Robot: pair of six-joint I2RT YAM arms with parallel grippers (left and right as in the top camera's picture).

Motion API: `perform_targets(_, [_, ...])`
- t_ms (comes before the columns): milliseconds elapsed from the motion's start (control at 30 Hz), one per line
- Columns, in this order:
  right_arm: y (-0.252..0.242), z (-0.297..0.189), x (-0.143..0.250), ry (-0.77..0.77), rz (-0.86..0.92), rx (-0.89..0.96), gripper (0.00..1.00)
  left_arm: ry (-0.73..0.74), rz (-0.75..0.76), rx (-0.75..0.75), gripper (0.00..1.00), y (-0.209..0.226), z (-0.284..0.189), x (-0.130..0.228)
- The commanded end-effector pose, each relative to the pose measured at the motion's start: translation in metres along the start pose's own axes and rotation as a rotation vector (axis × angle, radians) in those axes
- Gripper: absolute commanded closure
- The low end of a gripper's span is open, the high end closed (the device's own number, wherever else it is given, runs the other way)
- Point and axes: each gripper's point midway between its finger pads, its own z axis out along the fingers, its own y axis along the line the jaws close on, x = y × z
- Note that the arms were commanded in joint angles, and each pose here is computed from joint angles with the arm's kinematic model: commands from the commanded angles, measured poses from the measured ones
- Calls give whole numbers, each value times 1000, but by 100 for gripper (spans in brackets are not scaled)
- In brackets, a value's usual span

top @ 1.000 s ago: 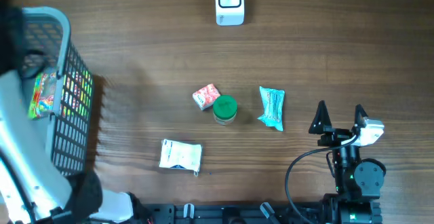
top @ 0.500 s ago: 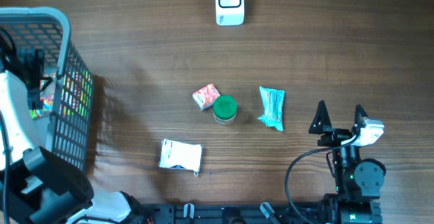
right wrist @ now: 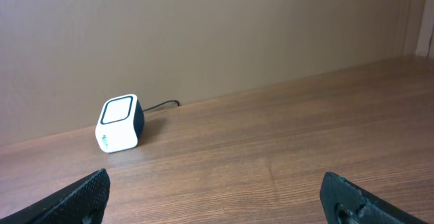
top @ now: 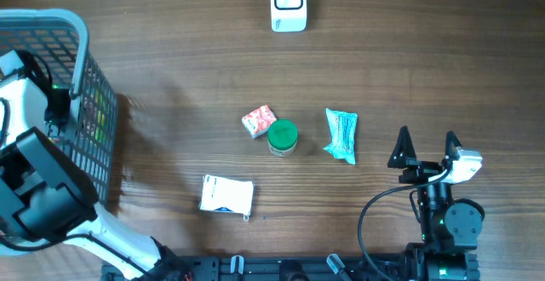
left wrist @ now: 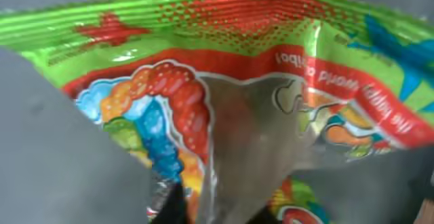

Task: Scan the item barcode
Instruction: 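Reach the left gripper into the basket toward the colourful candy bag, then lift the candy bag out with the left gripper onto the table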

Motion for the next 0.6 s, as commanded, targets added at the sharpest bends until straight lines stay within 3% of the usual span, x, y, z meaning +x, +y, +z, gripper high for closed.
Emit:
perform_targets(0, [-2,0,-3,-14,14,13,0,-57,-17,99,96,-11,-65,-17])
perform_targets(100, [-2,0,-3,-14,14,13,0,-226,-59,301,96,-21,-188,-49])
perform_targets(167, [-2,0,-3,-14,14,13,0,-392,-87,494,96,-5,-306,-53])
perform_targets(233, [-2,0,-3,-14,14,13,0,-505,-93,666,96,18,-388,-28])
perform_targets(300, [-2,0,-3,-14,14,13,0,-487,3,852,96,25,-437,27])
perform_targets(433, [-2,0,-3,-14,14,13,0,-346,353,961,96,-5,-449,127])
perform_targets(567, [-2,0,-2,-13,14,14,0,-220,627,582,96,-38,-340,201])
